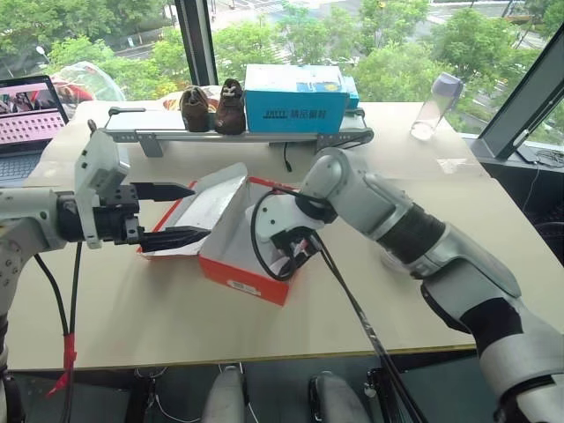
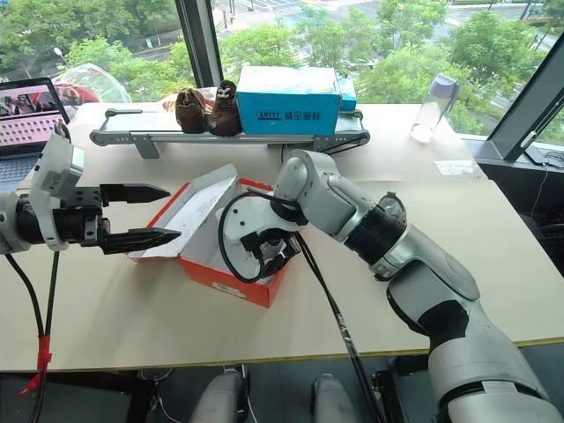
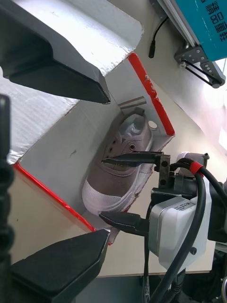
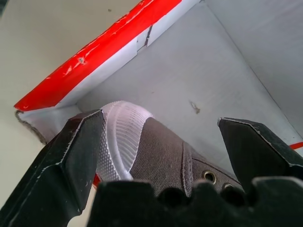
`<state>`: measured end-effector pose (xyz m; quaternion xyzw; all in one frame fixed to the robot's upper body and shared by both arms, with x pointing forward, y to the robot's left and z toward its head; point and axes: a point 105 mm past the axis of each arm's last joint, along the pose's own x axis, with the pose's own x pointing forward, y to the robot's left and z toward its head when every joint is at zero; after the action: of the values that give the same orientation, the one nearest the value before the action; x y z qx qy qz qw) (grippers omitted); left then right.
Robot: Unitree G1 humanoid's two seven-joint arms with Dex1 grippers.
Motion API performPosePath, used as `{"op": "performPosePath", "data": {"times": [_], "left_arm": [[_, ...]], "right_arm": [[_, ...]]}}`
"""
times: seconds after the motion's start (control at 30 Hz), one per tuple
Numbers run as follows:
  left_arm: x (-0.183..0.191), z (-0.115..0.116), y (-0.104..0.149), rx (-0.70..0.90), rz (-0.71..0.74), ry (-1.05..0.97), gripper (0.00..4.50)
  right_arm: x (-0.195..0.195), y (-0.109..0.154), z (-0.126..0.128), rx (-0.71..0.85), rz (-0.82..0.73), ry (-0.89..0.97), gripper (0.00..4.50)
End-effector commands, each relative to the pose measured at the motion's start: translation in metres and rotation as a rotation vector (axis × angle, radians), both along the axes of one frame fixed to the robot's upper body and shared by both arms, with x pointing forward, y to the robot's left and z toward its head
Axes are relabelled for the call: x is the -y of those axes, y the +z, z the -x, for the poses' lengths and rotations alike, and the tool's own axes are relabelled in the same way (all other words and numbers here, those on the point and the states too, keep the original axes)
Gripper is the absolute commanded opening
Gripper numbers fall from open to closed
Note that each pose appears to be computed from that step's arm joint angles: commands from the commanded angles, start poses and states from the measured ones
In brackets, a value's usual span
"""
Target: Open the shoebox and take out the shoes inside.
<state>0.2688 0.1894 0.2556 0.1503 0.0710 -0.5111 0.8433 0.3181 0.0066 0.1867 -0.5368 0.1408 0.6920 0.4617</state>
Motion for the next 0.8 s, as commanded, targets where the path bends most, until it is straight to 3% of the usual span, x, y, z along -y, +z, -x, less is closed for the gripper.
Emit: {"op": "performPosePath", "data": {"times": [0.03, 0.23, 0.53, 0.8], "left_arm": [[0.001, 0.002, 0.012, 0.068, -0.014, -0.003, 4.50], [0.001, 0.000, 0.013, 0.077, -0.015, -0.001, 4.50], [-0.001, -0.003, 0.013, 0.079, -0.032, 0.005, 4.50], [0.000, -0.003, 0.016, 0.087, -0.037, 0.005, 4.50]], "right_arm": [[-0.003, 0.028, 0.007, -0.003, -0.045, 0.027, 4.49], [0.001, 0.023, 0.015, -0.022, -0.010, 0.048, 4.49], [0.008, -0.019, -0.001, 0.005, 0.065, -0.016, 4.49], [0.002, -0.027, -0.008, 0.050, 0.059, -0.020, 4.49]]}}
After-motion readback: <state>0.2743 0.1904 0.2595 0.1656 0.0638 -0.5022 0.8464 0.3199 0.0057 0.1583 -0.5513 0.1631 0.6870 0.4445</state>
